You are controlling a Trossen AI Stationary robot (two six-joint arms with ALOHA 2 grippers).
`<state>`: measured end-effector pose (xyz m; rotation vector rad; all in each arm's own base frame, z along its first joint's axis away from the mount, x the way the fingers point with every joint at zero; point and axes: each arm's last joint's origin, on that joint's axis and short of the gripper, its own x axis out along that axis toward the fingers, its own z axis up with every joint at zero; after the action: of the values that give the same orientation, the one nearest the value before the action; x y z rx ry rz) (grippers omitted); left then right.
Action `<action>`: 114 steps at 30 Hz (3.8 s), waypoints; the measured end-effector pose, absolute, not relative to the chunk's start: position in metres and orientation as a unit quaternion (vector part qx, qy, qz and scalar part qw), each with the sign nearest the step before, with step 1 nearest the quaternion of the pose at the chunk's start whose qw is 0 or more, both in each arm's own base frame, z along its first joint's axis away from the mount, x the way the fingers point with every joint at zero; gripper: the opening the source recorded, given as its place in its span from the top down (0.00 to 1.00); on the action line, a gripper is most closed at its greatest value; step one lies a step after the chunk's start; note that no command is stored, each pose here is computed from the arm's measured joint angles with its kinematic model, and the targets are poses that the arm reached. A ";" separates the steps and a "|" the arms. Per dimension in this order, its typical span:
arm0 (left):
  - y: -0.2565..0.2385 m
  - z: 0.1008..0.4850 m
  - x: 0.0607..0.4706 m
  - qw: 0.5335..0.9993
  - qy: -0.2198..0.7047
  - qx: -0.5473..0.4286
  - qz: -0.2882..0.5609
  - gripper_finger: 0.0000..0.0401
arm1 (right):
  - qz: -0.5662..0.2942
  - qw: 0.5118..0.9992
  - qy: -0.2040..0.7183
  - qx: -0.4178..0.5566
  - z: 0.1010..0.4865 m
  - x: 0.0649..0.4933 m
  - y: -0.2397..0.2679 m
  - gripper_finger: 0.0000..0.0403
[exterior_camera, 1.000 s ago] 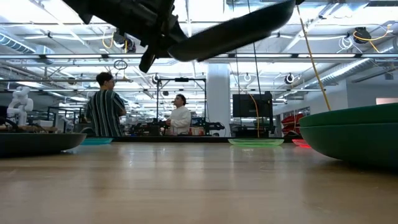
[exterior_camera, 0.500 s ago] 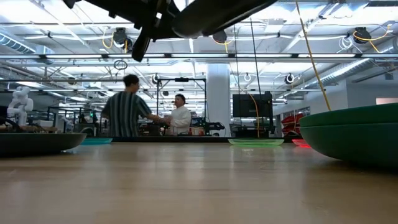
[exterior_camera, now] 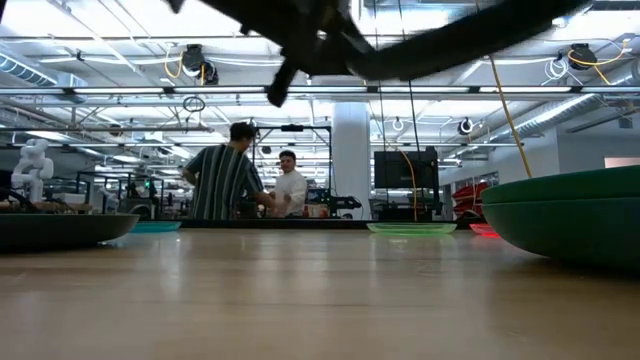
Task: Stack plastic plates
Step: Stack the top dark blue plate on top of the black plate, then stack the dark blue plate on top of the dark blue plate
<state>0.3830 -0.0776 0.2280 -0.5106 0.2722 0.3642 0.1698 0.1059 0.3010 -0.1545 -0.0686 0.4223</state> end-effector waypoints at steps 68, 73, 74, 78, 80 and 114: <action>-0.082 0.195 0.471 0.935 0.230 -0.234 0.132 0.66 | 0.241 0.966 -0.047 -0.078 0.303 0.162 0.118 0.58; -0.080 0.195 0.472 0.936 0.228 -0.229 0.138 0.54 | 0.241 0.966 -0.044 -0.076 0.302 0.162 0.118 0.58; -0.079 0.197 0.471 0.937 0.227 -0.226 0.138 0.53 | 0.242 0.967 -0.044 -0.075 0.302 0.162 0.118 0.58; -0.078 0.205 0.468 0.944 0.230 -0.196 0.133 0.50 | 0.242 0.967 -0.037 -0.070 0.301 0.162 0.118 0.58; -0.078 0.210 0.467 0.949 0.231 -0.173 0.129 0.50 | 0.241 0.968 -0.026 -0.065 0.299 0.162 0.118 0.58; -0.084 0.268 0.273 0.817 0.441 0.183 0.324 0.50 | -0.083 0.985 0.099 0.112 0.259 0.215 0.070 0.58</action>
<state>0.2725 -0.0841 0.2677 0.3911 0.9400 0.6905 0.2146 0.0699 0.2594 0.2250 0.1997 -0.1667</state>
